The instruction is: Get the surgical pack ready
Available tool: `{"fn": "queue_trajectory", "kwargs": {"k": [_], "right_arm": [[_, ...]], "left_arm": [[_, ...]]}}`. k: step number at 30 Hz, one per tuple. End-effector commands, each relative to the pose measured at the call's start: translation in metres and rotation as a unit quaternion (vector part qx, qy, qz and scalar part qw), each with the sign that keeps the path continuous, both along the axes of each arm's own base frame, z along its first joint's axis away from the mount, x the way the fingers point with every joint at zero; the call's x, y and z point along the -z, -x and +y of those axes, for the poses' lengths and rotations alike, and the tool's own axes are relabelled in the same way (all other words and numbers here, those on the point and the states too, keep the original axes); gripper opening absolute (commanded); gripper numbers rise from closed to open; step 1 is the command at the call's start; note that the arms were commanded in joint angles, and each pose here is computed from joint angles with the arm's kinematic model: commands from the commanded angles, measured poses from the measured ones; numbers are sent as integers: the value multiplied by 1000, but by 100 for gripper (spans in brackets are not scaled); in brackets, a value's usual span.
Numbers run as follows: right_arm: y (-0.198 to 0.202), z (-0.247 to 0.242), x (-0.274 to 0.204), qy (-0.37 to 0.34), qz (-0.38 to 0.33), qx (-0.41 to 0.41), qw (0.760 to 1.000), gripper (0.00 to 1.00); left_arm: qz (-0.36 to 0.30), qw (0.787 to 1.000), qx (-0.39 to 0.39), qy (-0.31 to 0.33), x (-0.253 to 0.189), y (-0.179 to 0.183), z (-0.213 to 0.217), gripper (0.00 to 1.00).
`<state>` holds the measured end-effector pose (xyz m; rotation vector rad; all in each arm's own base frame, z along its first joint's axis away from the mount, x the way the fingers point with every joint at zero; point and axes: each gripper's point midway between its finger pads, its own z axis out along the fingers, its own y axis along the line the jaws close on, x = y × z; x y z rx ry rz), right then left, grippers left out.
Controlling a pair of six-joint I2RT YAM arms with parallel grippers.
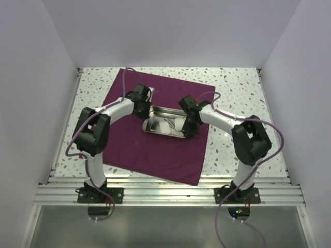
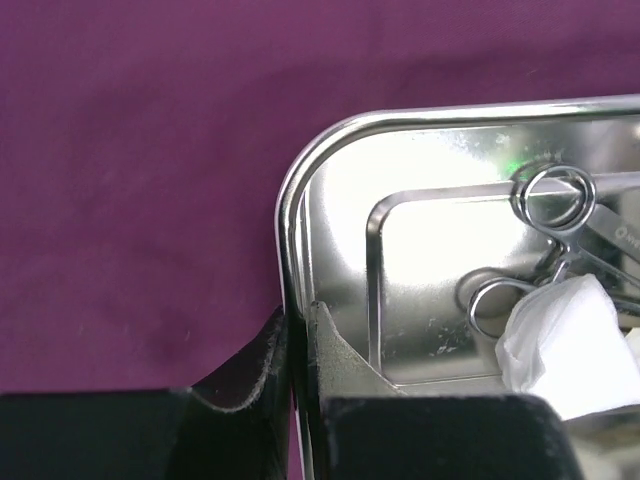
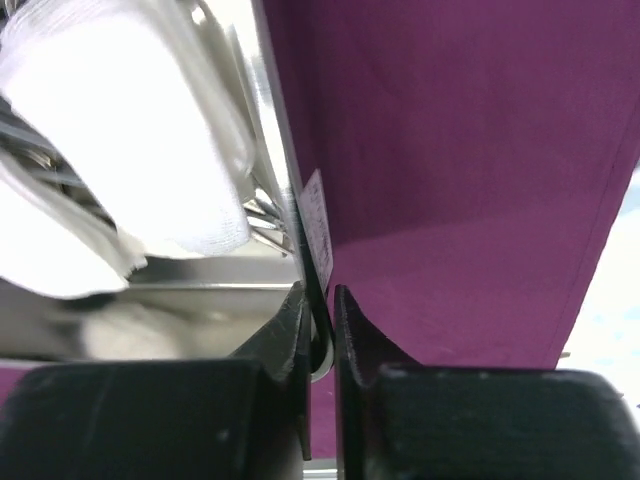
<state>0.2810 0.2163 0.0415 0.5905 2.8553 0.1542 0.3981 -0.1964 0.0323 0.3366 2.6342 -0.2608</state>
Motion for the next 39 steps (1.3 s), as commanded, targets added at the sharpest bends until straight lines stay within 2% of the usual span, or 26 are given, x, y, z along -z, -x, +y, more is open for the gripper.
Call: {"fn": "queue_trajectory", "kwargs": {"k": [1, 8, 13, 16, 20, 21, 22, 23, 24, 25, 26, 27, 28, 31, 34, 39], "right_arm": [[-34, 18, -24, 14, -49, -118, 992, 0], [-79, 21, -43, 67, -105, -207, 970, 0], [-101, 30, -16, 81, -72, -285, 952, 0], [-118, 36, -9, 78, -88, -306, 945, 0], [-131, 42, -3, 58, -93, -317, 942, 6], [-132, 42, -3, 60, -95, -322, 940, 8], [-134, 41, -5, 62, -97, -323, 939, 21], [-133, 40, -10, 61, -97, -326, 938, 27], [-134, 39, -14, 62, -101, -332, 936, 40], [-134, 39, -18, 62, -106, -332, 935, 49], [-133, 34, -19, 65, -106, -329, 936, 58], [-131, 35, -31, 57, -115, -329, 936, 69], [-127, 34, -31, 53, -112, -331, 936, 76], [-123, 26, -55, 49, -135, -322, 936, 99], [-123, 19, -82, 47, -168, -309, 935, 99], [-132, -7, -109, 43, -174, -296, 938, 99]], "left_arm": [[20, 999, -31, 35, -12, 30, -6, 0], [23, 982, -128, 133, -30, 73, -19, 0], [14, 970, -187, 153, -32, 94, -30, 0], [3, 964, -215, 157, -33, 100, -34, 0], [17, 956, -237, 171, -29, 108, -42, 0], [12, 956, -238, 169, -28, 108, -41, 0], [9, 956, -236, 172, -30, 108, -43, 2], [5, 956, -234, 175, -33, 109, -43, 15], [3, 956, -233, 177, -35, 110, -43, 23], [-2, 955, -237, 177, -37, 110, -40, 29], [-10, 954, -237, 183, -43, 112, -37, 40], [-18, 953, -237, 189, -47, 112, -37, 45], [-23, 952, -240, 189, -49, 112, -33, 53], [-35, 951, -241, 188, -59, 118, -25, 60], [-53, 950, -247, 186, -74, 121, -13, 71], [-63, 943, -280, 166, -89, 120, 17, 68]]}}
